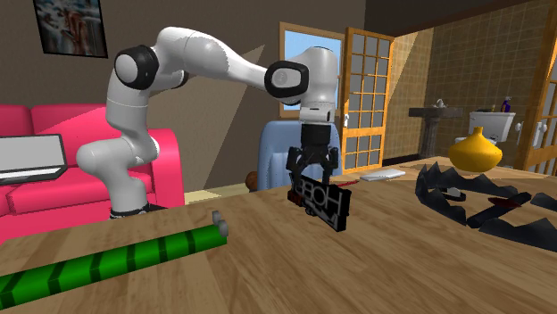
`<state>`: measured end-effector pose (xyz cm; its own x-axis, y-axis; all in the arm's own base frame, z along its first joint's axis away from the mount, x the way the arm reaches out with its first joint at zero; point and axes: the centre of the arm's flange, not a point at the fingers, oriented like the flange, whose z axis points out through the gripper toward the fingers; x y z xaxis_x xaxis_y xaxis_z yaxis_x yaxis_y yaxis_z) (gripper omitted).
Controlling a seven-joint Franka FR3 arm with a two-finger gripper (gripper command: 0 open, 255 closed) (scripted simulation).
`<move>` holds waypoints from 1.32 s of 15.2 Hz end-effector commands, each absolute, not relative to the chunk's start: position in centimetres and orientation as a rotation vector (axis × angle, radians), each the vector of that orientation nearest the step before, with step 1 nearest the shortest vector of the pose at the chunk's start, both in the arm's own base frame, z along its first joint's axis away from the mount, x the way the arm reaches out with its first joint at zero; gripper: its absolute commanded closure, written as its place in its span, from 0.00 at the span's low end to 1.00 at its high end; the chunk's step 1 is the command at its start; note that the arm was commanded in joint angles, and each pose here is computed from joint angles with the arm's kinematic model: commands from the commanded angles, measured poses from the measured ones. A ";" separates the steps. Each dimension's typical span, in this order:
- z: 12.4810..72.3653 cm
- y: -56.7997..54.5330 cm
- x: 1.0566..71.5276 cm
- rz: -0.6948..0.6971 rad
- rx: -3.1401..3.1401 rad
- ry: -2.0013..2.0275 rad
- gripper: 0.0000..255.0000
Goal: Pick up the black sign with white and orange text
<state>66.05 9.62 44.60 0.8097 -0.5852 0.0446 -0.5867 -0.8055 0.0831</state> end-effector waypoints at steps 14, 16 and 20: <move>43.7 9.7 66.1 0.027 2.900 -0.942 1.00; 44.7 9.7 66.1 0.027 2.900 -0.942 1.00; 46.8 9.7 66.1 0.027 2.900 -0.942 1.00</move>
<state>66.07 9.64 46.22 0.8095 -0.5853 0.0449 -0.5869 -0.8054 0.0830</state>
